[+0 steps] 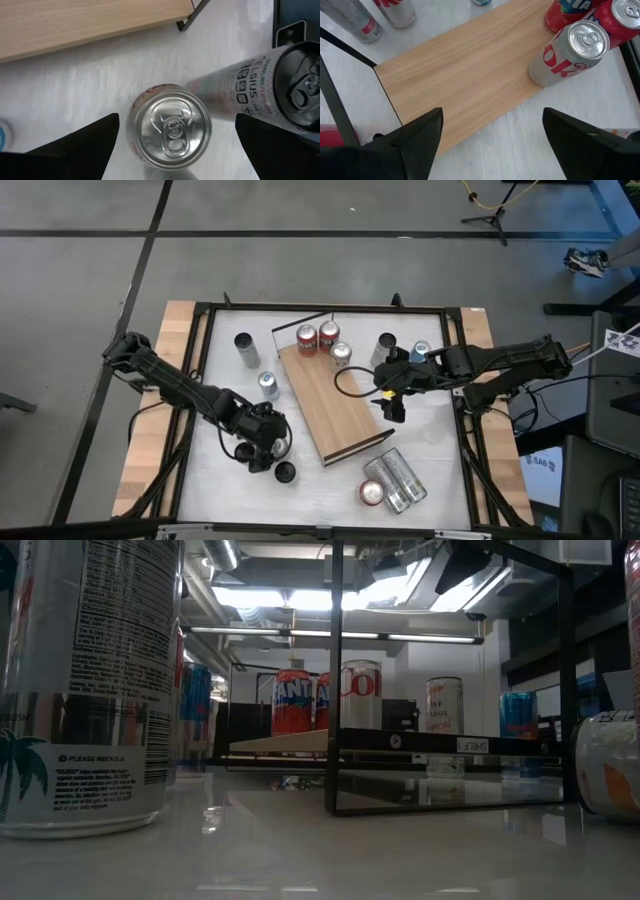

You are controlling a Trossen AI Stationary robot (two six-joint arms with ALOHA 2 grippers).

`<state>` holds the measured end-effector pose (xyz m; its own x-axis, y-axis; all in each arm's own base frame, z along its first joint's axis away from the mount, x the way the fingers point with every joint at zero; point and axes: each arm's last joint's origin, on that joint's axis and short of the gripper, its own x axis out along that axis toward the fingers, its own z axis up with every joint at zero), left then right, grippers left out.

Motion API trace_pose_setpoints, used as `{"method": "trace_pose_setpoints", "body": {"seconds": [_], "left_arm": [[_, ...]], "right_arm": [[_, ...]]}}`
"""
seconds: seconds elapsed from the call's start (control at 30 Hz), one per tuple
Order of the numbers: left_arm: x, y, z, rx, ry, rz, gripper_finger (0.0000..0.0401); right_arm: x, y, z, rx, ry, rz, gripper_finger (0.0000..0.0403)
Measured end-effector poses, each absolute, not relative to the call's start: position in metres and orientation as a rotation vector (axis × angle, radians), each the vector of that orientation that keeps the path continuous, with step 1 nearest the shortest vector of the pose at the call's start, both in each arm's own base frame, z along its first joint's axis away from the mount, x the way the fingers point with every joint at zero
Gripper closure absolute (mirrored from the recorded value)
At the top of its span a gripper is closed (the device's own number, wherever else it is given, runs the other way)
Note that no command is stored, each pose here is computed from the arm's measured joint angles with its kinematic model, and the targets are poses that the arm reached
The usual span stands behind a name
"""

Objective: Place canned beverage on shelf
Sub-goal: Align the white soda can with the other white soda can

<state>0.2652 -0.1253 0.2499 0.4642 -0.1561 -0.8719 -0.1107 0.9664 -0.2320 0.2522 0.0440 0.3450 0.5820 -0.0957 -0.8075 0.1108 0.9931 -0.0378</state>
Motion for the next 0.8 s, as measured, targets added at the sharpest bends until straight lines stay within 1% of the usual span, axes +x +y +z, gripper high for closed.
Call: {"method": "trace_pose_setpoints", "body": {"seconds": [0.13, 0.3, 0.8], "left_arm": [[0.265, -0.126, 0.25, -0.31, 1.105, -0.037, 0.0008], [0.265, -0.128, 0.249, -0.303, 1.102, -0.038, 0.0008], [0.277, -0.134, 0.22, -0.264, 1.191, 0.002, 0.0009]], "right_arm": [[0.252, 0.044, 0.345, 0.017, 0.942, -0.12, 0.0065], [0.252, 0.044, 0.345, 0.017, 0.942, -0.12, 0.0065], [0.252, 0.044, 0.345, 0.017, 0.943, -0.121, 0.0065]]}}
